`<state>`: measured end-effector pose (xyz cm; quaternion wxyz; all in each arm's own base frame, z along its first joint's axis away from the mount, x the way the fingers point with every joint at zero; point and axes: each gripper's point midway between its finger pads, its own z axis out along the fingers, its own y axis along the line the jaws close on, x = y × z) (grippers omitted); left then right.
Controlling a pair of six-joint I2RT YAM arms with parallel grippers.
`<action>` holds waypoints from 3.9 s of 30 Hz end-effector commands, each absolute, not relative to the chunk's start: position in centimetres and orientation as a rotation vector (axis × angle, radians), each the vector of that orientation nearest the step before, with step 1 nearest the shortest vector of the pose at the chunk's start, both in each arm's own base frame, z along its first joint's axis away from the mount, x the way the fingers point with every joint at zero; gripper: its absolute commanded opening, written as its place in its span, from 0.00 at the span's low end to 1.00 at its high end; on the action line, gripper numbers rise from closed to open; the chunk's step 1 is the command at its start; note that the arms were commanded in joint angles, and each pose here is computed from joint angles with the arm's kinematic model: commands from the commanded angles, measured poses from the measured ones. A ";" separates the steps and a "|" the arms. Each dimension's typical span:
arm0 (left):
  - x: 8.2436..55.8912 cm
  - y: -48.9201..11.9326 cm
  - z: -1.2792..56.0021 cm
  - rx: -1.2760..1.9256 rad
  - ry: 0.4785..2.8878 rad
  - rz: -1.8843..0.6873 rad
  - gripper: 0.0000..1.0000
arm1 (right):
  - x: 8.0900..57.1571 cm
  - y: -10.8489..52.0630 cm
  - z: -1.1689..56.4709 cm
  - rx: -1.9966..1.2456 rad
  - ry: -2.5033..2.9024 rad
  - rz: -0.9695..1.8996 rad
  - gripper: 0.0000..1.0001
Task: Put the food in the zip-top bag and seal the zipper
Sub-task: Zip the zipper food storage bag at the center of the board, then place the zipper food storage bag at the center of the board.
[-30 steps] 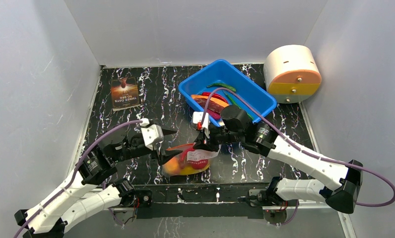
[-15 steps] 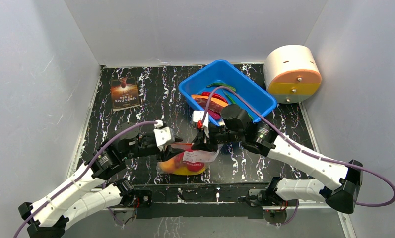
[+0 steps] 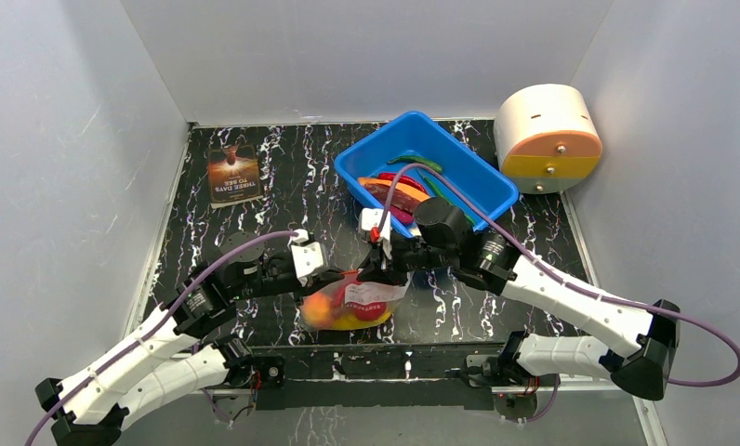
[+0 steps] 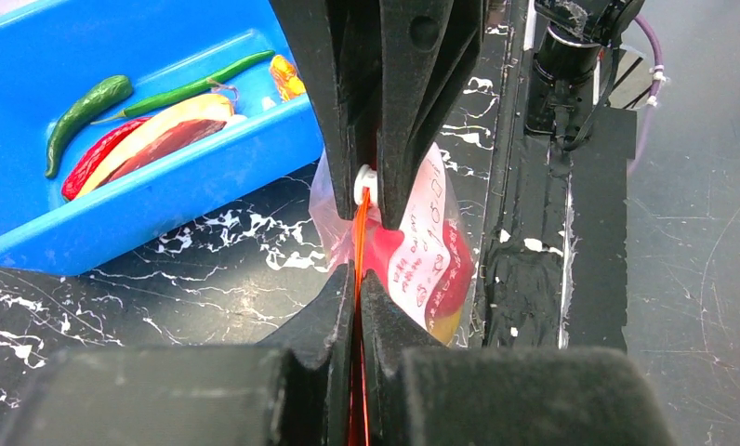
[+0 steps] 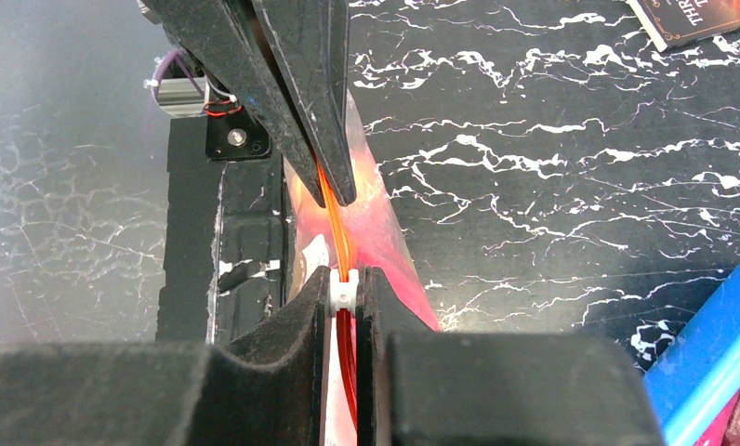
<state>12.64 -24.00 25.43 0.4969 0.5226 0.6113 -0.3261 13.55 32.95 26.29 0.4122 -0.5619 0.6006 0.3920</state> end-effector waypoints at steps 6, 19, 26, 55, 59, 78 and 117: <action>13.6 -21.3 25.1 1.233 1.554 -0.629 0.00 | 14.8 29.7 27.9 -1.344 1.525 0.805 0.00; 15.1 -19.3 25.6 1.155 1.586 -0.496 0.00 | 15.2 27.2 27.3 -1.328 1.628 0.698 0.00; 15.1 -18.9 25.8 1.136 1.590 -0.485 0.00 | 15.1 26.5 27.6 -1.316 1.633 0.686 0.00; 15.1 -18.5 25.1 1.129 1.616 -0.471 0.00 | 15.3 23.7 27.9 -1.265 1.682 0.579 0.00; 15.1 -18.5 24.9 1.127 1.624 -0.475 0.00 | 15.4 23.1 27.7 -1.265 1.702 0.548 0.00; 16.9 -18.1 24.7 0.952 1.714 -0.437 0.00 | 17.6 21.4 28.3 -1.128 1.738 0.404 0.25; 28.2 -6.6 19.0 0.076 2.175 -0.005 0.64 | 19.5 25.1 29.2 -0.448 1.895 0.767 0.98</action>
